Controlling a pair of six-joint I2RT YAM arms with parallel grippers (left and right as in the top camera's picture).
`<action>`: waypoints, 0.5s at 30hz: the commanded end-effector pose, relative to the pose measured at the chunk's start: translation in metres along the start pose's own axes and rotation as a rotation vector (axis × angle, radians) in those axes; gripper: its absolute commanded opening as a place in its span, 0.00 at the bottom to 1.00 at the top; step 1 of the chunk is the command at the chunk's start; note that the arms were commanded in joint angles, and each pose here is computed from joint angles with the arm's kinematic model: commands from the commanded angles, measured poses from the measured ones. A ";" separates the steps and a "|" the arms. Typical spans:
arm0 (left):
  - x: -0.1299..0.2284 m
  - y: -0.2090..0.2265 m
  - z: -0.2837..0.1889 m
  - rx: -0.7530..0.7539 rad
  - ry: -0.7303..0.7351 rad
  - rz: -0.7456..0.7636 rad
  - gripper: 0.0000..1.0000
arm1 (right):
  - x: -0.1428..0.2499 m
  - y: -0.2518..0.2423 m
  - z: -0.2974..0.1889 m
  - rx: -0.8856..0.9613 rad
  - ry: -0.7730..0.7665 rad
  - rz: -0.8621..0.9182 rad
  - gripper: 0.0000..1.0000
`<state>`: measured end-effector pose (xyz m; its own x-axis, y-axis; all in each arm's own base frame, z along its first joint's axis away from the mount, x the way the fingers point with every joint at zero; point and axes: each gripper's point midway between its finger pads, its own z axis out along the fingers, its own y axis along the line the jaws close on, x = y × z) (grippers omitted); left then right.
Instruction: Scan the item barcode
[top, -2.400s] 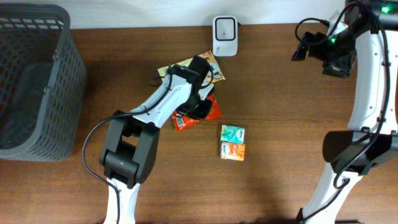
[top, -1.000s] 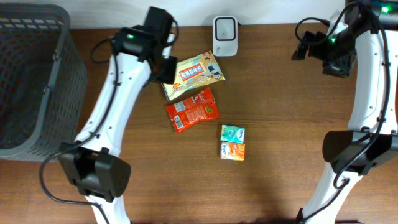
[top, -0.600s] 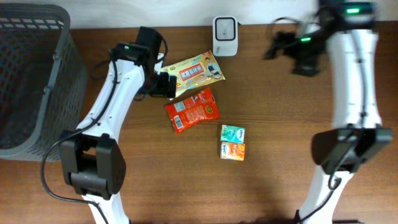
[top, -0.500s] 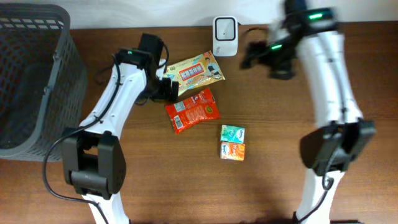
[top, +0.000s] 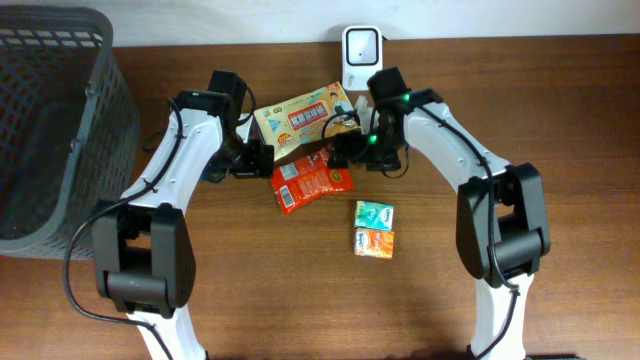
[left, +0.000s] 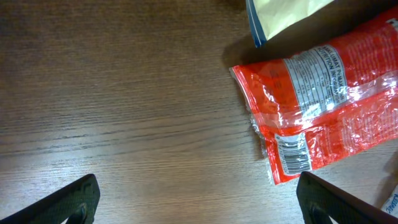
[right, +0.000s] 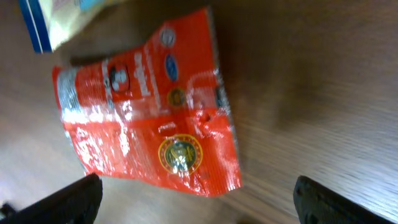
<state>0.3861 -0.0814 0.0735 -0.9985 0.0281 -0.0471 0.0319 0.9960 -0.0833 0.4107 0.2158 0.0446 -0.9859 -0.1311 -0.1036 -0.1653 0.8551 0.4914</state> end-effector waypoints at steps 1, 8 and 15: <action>0.001 -0.002 0.002 0.014 0.007 0.004 0.99 | 0.008 0.017 0.013 -0.159 0.005 -0.052 0.95; 0.001 -0.002 0.002 0.014 0.005 0.004 0.99 | 0.022 0.005 0.036 -0.163 0.012 0.027 0.95; 0.001 -0.002 0.002 0.014 0.006 0.004 0.99 | 0.036 0.021 0.064 -0.059 0.015 0.001 0.78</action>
<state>0.3860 -0.0826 0.0734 -0.9984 0.0300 -0.0474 0.0340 0.9956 -0.0868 0.3955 0.2510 0.0238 -0.9804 -0.1311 -0.1470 -0.1949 0.7541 0.6272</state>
